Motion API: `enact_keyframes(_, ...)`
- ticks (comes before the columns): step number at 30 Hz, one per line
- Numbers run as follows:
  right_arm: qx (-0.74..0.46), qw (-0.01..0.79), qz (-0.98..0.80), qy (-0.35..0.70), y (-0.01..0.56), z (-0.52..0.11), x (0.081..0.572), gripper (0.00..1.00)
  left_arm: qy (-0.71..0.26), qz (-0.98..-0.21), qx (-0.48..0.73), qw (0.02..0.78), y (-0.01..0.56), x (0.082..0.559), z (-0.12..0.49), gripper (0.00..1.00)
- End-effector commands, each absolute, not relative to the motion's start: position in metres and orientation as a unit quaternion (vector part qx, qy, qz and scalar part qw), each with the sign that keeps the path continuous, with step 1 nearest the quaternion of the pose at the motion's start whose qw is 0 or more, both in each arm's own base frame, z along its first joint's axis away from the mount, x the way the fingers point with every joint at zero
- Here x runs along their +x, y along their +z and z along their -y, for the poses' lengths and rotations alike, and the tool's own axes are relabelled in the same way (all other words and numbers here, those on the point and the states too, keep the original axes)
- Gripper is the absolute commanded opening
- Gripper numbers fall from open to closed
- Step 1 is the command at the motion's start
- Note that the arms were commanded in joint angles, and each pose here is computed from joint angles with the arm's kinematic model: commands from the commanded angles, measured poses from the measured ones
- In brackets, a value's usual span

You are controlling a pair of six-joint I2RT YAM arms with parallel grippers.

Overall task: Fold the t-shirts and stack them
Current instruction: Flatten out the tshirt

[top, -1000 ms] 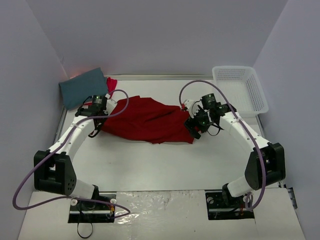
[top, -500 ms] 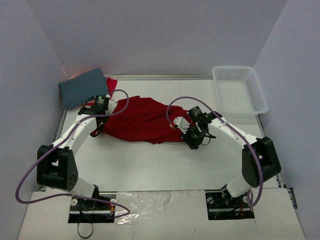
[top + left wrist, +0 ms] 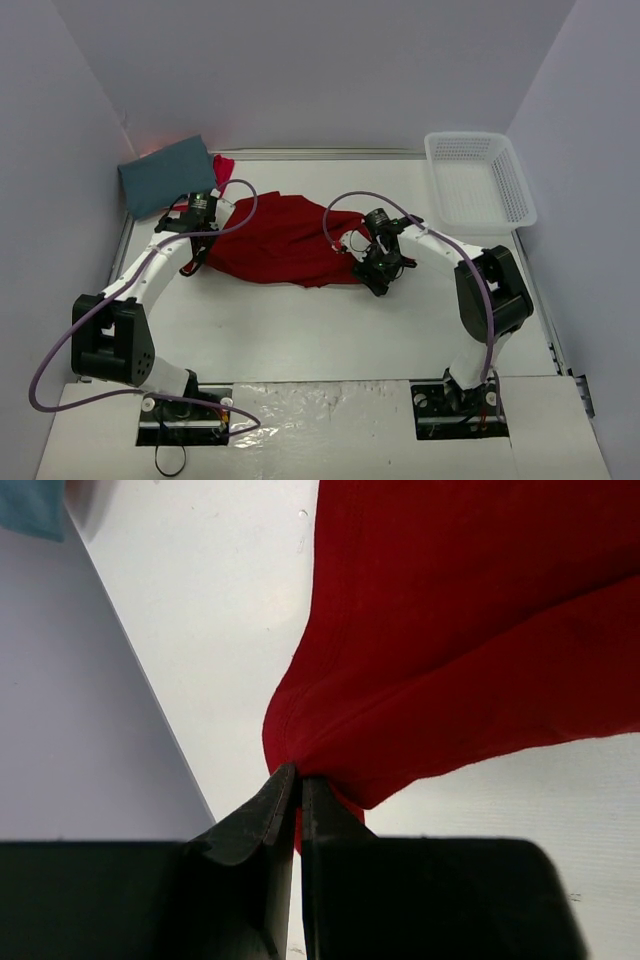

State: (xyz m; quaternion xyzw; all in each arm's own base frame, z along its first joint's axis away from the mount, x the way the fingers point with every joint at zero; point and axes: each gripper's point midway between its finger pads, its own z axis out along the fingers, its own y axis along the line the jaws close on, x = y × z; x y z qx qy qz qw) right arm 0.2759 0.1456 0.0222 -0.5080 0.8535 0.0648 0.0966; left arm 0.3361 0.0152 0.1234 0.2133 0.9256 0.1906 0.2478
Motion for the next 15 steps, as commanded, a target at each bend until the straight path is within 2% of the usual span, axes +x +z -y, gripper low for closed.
enact_keyframes(1, -0.51, 0.119, -0.85, 0.053, 0.04, -0.151, 0.289, 0.54, 0.191, -0.921, 0.202, 0.274, 0.138, 0.337, -0.016, 0.02)
enact_keyframes(5, -0.509, 0.13, -0.85, 0.042, 0.043, -0.151, 0.297, 0.54, 0.187, -0.921, 0.203, 0.275, 0.137, 0.339, -0.015, 0.02)
enact_keyframes(15, -0.511, 0.076, -0.855, 0.04, 0.005, -0.146, 0.292, 0.47, 0.183, -0.922, 0.21, 0.271, 0.133, 0.336, -0.014, 0.02)
